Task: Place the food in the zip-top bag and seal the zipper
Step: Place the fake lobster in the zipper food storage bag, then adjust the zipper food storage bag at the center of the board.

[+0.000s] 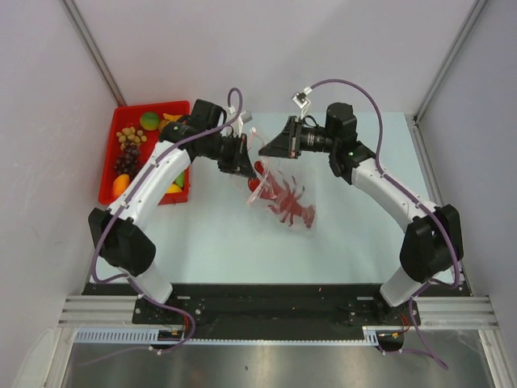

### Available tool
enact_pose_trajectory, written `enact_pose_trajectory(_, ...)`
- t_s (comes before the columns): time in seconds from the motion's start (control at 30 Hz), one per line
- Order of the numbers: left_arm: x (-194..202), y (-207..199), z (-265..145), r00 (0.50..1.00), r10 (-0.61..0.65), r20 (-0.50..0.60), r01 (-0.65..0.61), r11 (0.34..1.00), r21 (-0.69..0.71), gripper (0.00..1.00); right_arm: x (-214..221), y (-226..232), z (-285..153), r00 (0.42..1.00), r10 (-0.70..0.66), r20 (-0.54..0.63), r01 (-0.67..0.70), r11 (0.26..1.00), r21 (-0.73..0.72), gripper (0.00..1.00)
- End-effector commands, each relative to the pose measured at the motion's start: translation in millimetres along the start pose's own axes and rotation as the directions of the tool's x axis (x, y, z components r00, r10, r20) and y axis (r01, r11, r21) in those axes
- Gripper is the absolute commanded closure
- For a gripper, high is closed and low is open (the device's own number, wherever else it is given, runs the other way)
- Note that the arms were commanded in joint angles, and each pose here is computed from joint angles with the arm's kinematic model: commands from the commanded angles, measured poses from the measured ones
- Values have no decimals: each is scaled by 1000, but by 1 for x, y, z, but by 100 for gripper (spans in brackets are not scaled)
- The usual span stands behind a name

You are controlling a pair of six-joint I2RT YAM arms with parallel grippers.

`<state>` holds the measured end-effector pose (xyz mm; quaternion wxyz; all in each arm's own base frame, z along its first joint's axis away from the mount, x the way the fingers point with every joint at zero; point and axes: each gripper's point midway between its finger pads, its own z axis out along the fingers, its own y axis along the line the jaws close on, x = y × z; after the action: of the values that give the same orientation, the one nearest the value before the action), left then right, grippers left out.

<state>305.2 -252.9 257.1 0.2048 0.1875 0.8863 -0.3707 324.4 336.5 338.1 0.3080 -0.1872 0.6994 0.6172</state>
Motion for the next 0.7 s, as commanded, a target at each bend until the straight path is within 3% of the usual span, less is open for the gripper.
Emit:
enact_pose_trajectory(0.0, 0, -23, -9, 997, 76, -10, -75, 996, 38, 97, 8, 25, 4, 999, -12, -33, 7, 991, -136, 100)
enact_pose_trajectory(0.07, -5, -21, -10, 997, 72, 4, -72, 997, 17, 67, 14, 19, 5, 998, 22, -56, -30, 989, -142, 100)
enact_pose_trajectory(0.1, -10, -20, -11, 997, 71, 18, -71, 997, 16, 41, 17, 17, 4, 998, 26, -62, -35, 988, -152, 100)
enact_pose_trajectory(0.2, -32, -19, -23, 994, 66, 89, -68, 998, 18, 19, 13, 10, -4, 995, 84, -54, -92, 981, -169, 100)
enact_pose_trajectory(0.37, -57, -20, -54, 975, 80, 208, -87, 996, 25, 18, -3, 7, -19, 991, 135, -16, -136, 973, -189, 100)
enact_pose_trajectory(0.5, -56, 11, -79, 955, 101, 280, -68, 990, -123, 19, -9, 8, -26, 991, 133, -7, -132, 972, -195, 100)
enact_pose_trajectory(0.57, -44, 39, -78, 962, 103, 253, -39, 969, -245, 18, -12, 8, -28, 991, 131, 2, -128, 972, -197, 100)
enact_pose_trajectory(0.67, -18, 55, -64, 984, 61, 167, -18, 968, -251, 20, -16, 9, -30, 991, 133, 13, -128, 971, -201, 100)
